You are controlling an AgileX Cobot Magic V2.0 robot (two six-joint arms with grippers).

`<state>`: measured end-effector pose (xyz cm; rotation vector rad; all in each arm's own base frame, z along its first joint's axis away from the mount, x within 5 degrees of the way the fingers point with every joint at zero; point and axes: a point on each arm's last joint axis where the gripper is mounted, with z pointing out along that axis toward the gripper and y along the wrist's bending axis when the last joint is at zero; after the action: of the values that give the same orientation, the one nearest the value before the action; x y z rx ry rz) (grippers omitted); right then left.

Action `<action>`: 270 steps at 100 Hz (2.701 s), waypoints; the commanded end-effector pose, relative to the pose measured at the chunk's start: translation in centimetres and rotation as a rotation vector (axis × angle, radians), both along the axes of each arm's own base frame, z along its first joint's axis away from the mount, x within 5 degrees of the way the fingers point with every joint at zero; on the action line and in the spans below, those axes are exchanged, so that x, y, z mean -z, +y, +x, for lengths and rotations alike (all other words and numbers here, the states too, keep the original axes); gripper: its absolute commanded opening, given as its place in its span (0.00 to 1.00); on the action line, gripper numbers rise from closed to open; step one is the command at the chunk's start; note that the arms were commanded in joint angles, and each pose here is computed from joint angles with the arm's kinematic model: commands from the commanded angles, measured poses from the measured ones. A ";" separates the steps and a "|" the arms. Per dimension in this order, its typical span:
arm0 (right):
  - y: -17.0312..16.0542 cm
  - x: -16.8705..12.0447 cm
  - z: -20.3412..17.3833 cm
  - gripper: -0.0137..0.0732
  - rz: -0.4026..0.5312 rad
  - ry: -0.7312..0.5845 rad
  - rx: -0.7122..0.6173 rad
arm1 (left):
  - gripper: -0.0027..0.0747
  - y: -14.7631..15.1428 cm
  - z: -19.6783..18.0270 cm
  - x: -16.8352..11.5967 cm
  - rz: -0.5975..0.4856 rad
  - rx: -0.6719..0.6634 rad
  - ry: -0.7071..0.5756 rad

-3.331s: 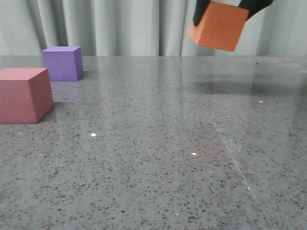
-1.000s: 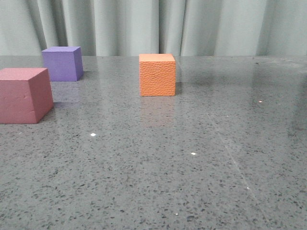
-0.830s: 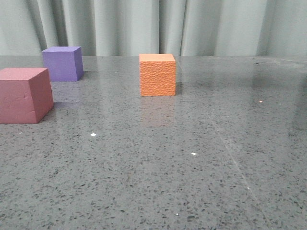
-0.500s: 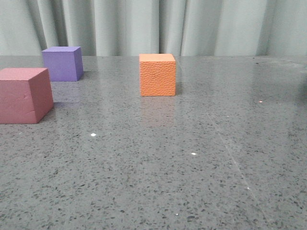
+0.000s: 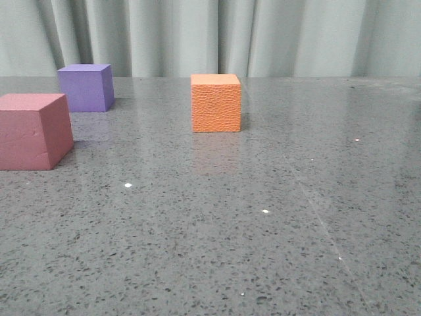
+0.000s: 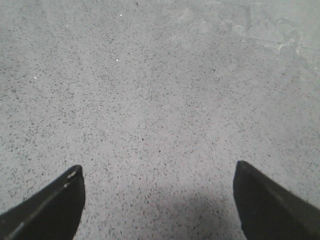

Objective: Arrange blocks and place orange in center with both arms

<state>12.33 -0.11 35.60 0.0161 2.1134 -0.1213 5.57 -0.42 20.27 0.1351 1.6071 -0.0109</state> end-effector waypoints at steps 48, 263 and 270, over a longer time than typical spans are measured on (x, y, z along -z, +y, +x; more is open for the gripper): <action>-0.7 0.6 -4.6 0.12 0.010 -0.188 -0.018 | 0.01 -0.1 0.0 1.0 -0.015 0.012 -0.052; 0.1 15.6 -6.9 0.02 0.185 -0.546 -0.052 | 0.01 -0.1 0.0 1.0 -0.015 0.012 -0.052; 0.1 15.6 -6.9 0.02 0.185 -0.546 -0.052 | 0.01 -0.1 0.0 1.0 -0.015 0.012 -0.052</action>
<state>5.60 -0.01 18.65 0.1092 1.6935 0.1062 5.57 -0.42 20.27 0.1351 1.6071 -0.0109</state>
